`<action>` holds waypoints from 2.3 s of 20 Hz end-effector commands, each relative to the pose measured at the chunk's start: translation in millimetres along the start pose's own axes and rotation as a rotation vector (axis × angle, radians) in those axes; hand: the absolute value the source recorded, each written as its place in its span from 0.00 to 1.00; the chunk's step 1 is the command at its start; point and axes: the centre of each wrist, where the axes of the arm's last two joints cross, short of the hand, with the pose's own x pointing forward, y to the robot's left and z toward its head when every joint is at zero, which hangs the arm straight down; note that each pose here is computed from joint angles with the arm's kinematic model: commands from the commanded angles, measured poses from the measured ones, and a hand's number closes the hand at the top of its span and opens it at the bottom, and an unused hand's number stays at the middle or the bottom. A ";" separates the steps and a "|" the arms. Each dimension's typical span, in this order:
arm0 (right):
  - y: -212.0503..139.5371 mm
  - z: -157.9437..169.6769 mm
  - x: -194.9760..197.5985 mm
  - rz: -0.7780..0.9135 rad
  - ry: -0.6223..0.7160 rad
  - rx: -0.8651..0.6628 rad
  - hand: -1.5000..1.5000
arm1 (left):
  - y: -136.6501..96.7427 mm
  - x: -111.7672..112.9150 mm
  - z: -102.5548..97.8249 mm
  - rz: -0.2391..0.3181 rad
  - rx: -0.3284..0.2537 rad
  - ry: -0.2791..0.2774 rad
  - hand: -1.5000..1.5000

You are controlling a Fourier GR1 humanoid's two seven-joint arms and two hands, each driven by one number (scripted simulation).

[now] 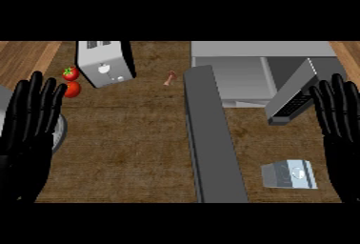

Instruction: Pick up the milk, place it into the microwave and close the microwave

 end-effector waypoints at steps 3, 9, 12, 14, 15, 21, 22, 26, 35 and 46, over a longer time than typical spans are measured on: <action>-4.1 17.0 40.9 -0.086 -0.049 0.042 0.00 | -2.7 8.5 11.3 -0.065 0.089 0.021 0.00; 10.5 59.3 48.1 -0.422 0.016 0.293 0.00 | -5.8 -4.6 35.4 0.060 0.213 0.186 0.00; 14.4 70.5 63.1 -0.434 0.026 0.296 0.00 | -11.5 4.3 47.8 0.074 0.215 0.187 0.00; 6.7 74.8 71.0 -0.430 0.042 0.306 0.00 | -8.0 -4.8 53.0 0.051 0.210 0.174 0.00; 14.1 76.1 59.5 -0.426 0.049 0.307 0.00 | -10.4 2.6 69.4 0.090 0.212 0.192 0.00; 14.7 91.7 53.1 -0.318 0.025 0.173 0.00 | -0.3 4.1 85.1 0.060 0.219 0.174 0.00; 17.2 87.2 61.5 -0.317 0.024 0.151 0.00 | 3.0 3.3 90.0 0.081 0.214 0.187 0.00; 3.2 88.3 44.8 -0.242 0.058 0.135 0.00 | 9.3 25.4 83.2 0.067 0.201 0.189 0.00; -25.6 92.9 4.8 -0.247 0.154 0.044 0.00 | 6.9 18.8 116.3 0.069 0.211 0.182 0.00; -53.5 120.7 -68.0 -0.179 0.216 -0.030 0.00 | 11.8 3.8 108.6 0.055 0.213 0.192 0.00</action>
